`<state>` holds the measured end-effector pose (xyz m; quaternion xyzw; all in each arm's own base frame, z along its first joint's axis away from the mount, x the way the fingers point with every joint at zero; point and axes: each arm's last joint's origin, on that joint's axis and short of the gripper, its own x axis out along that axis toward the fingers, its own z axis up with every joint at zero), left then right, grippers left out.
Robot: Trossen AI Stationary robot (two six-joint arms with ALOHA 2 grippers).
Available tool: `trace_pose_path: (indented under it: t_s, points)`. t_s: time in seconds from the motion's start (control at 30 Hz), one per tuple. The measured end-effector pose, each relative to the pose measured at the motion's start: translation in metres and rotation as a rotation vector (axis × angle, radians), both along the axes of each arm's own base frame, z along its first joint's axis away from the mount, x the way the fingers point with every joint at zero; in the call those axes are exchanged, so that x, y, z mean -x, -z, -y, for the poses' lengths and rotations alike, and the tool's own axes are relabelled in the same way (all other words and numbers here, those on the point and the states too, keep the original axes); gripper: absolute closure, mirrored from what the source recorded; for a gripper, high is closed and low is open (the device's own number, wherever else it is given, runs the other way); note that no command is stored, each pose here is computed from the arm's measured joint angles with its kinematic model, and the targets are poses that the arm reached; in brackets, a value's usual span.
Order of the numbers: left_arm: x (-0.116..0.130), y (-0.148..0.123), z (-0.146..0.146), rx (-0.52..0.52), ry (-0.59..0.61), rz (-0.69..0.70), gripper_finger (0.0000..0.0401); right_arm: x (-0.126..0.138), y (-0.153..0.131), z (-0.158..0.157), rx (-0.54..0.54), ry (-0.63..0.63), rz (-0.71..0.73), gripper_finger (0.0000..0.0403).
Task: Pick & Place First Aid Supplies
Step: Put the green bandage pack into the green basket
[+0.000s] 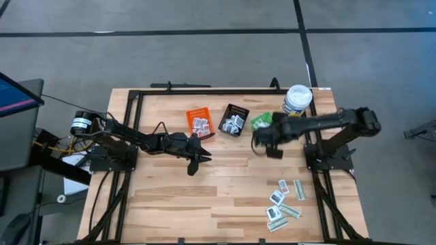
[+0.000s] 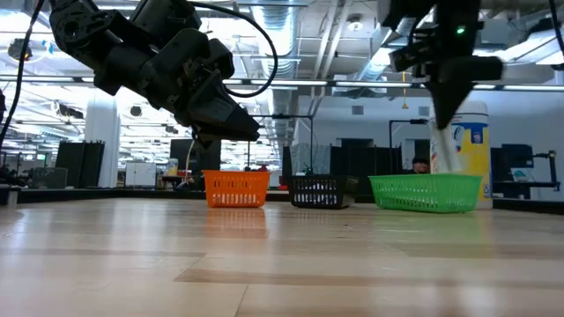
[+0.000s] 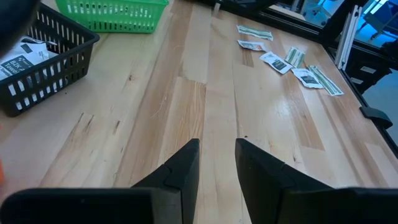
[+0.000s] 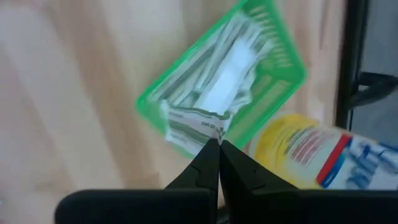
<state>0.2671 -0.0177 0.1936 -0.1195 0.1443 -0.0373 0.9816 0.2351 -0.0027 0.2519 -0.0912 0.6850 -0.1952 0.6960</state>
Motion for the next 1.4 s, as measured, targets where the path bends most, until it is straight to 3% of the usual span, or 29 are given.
trace_pose_path:
  t_s: [0.23, 0.5, 1.0, 1.17, 1.4]
  points:
    - [0.000, 0.000, 0.000, -0.001, 0.000, 0.000, 0.0297, -0.006, -0.007, 0.051, -0.057, 0.044, 0.145, 0.0402]
    - [0.000, 0.000, 0.000, -0.002, 0.001, 0.000, 0.0297, -0.016, 0.021, 0.072, -0.103, 0.038, -0.016, 0.0396]
    - [0.000, 0.000, 0.000, -0.004, 0.001, -0.004, 0.0297, -0.036, 0.060, 0.065, -0.086, 0.033, -0.171, 0.0321]
    - [0.000, 0.000, 0.000, -0.004, 0.001, -0.004, 0.0297, -0.033, 0.058, 0.066, 0.014, 0.111, -0.170, 0.0299]
    - [0.000, 0.000, 0.000, -0.003, 0.001, -0.004, 0.0297, -0.025, 0.037, 0.054, 0.002, 0.198, -0.053, 0.0281]
